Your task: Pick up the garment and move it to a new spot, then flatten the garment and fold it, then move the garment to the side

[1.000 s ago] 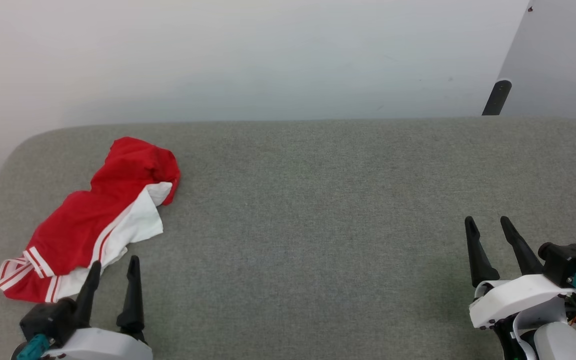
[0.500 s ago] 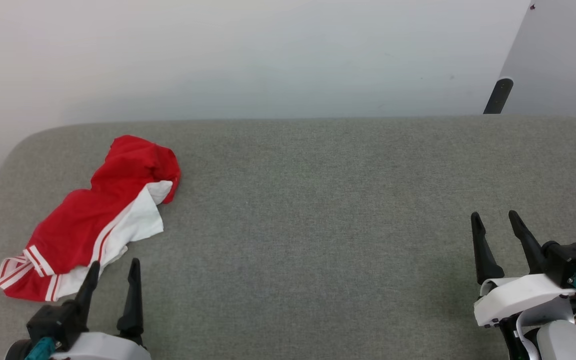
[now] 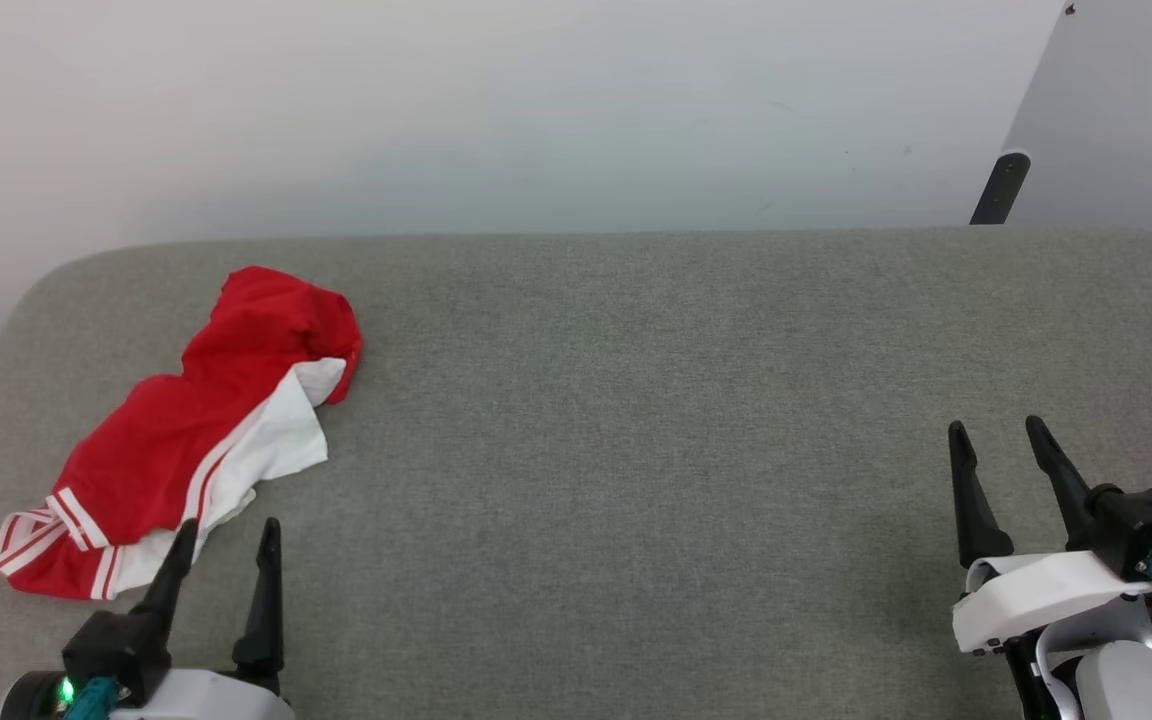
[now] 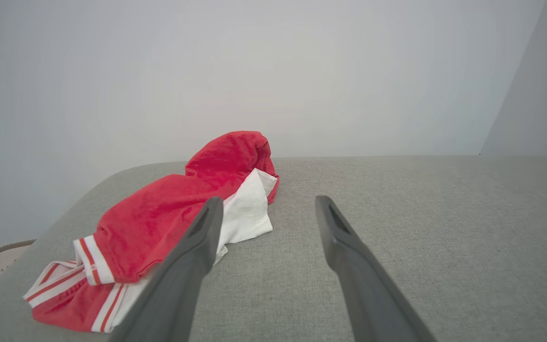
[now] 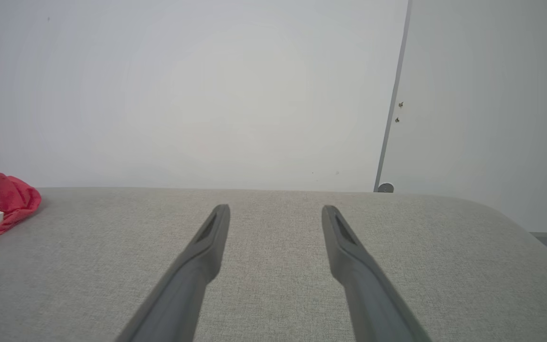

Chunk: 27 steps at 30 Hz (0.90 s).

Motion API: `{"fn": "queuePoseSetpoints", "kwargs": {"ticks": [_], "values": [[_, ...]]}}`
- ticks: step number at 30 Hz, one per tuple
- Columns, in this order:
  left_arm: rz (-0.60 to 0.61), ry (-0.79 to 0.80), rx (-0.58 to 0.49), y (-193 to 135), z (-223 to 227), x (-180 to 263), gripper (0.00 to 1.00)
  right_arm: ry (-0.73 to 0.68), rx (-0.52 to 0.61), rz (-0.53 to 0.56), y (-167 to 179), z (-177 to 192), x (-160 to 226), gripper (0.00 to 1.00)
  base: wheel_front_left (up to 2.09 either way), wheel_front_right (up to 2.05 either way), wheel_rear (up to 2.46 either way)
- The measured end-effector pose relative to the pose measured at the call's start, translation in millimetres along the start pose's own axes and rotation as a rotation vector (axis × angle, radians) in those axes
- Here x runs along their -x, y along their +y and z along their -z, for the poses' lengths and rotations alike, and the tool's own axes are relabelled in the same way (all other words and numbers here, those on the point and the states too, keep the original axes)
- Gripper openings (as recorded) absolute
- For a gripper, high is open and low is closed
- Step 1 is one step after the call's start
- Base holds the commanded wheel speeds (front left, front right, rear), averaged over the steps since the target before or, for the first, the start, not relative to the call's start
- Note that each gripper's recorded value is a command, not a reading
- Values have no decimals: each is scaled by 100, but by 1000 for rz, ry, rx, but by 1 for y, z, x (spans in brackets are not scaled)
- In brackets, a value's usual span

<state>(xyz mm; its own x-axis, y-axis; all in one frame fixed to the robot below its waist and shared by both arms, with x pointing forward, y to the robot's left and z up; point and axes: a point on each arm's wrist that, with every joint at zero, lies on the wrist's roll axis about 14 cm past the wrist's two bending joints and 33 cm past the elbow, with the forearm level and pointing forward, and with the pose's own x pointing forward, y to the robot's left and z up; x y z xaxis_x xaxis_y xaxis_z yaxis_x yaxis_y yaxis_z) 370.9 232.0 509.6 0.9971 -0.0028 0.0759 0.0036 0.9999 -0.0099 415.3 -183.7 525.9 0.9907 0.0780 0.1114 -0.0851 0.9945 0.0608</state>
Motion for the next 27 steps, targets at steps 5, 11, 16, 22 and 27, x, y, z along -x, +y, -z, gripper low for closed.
{"fn": "queuePoseSetpoints", "kwargs": {"ticks": [5, 11, 16, 22, 27], "values": [[5, -2, -9, 1, 0, 0, 100, -6, -4, 2, 0, -1, 0, 100, 0, 0, 0], [5, 5, 1, 1, 2, 0, 100, 0, -17, 4, 1, 2, 0, 100, 0, 0, 0], [4, 8, 0, 2, 3, 0, 100, -2, -23, 6, 1, 2, -1, 100, 0, 0, 0], [3, 10, 5, 2, 3, 1, 100, -7, -31, 6, 1, 1, -4, 100, 0, 0, 0], [-25, 8, 10, 9, 3, 3, 100, -9, -30, -23, 11, 1, -11, 100, 0, 0, 0]]}}
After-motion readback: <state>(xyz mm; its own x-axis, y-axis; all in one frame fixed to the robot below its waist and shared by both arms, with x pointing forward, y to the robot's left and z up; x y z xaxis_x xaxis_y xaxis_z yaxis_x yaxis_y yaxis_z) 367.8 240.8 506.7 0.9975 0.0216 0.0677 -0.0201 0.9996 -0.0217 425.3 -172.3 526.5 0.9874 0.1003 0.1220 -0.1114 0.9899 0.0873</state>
